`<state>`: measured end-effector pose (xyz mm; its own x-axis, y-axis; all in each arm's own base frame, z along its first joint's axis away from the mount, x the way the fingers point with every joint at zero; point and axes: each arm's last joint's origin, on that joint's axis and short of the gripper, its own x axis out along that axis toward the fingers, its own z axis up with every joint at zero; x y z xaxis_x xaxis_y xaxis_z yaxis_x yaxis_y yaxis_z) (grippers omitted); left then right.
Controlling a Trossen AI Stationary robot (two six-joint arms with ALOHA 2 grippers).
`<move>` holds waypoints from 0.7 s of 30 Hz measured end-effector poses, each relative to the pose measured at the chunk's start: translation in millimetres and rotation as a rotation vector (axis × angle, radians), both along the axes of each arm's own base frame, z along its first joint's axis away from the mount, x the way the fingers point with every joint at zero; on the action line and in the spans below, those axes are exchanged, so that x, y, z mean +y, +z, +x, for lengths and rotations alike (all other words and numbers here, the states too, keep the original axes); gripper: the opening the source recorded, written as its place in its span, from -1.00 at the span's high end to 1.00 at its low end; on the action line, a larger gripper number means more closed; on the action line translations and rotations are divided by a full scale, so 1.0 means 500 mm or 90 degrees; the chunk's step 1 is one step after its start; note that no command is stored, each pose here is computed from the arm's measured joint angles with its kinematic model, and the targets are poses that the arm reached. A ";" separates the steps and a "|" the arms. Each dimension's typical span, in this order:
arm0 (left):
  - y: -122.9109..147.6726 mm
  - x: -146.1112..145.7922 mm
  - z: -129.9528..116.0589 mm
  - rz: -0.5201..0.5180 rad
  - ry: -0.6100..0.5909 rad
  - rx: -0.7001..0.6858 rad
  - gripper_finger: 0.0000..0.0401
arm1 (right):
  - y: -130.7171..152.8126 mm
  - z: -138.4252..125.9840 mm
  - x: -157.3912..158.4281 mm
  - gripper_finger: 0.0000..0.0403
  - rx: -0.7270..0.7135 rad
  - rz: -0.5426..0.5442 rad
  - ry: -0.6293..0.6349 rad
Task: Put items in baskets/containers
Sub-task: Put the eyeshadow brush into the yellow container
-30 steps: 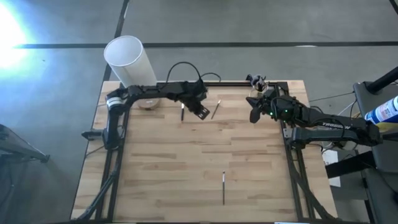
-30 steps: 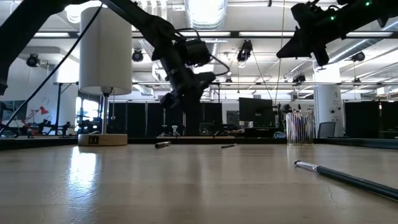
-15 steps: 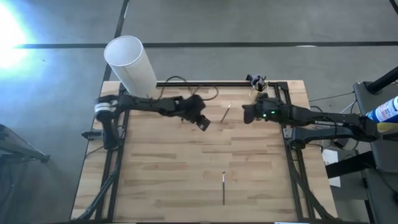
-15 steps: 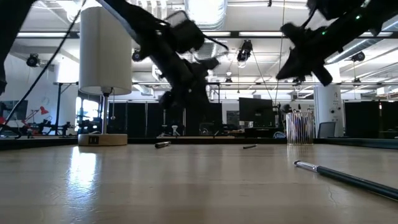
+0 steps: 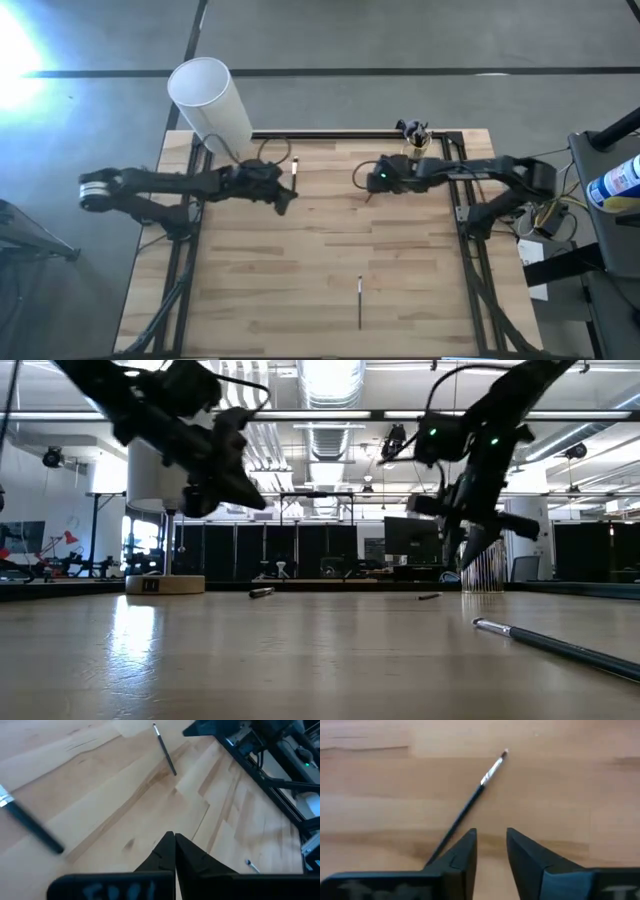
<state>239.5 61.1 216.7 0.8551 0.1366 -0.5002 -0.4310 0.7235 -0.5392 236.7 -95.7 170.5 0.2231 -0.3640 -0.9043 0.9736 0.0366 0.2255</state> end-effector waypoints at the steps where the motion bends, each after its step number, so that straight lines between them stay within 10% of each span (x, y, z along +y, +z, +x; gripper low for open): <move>1: -0.002 -0.003 -0.013 0.003 -0.001 -0.003 1.00 | -0.006 0.009 -0.010 0.45 0.011 0.005 -0.008; 10: -0.017 -0.026 -0.099 0.011 0.001 -0.046 1.00 | -0.054 0.061 -0.086 0.33 0.094 0.039 -0.058; 21: -0.010 -0.033 -0.126 0.041 -0.009 -0.072 1.00 | -0.071 0.102 -0.108 0.67 0.164 0.063 -0.003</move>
<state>176.7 44.7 211.8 0.9077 0.1524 -0.3910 -0.3591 0.7643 -0.5356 288.0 -149.8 135.1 -0.0205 -0.2719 -0.9621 0.9994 0.0225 -0.0277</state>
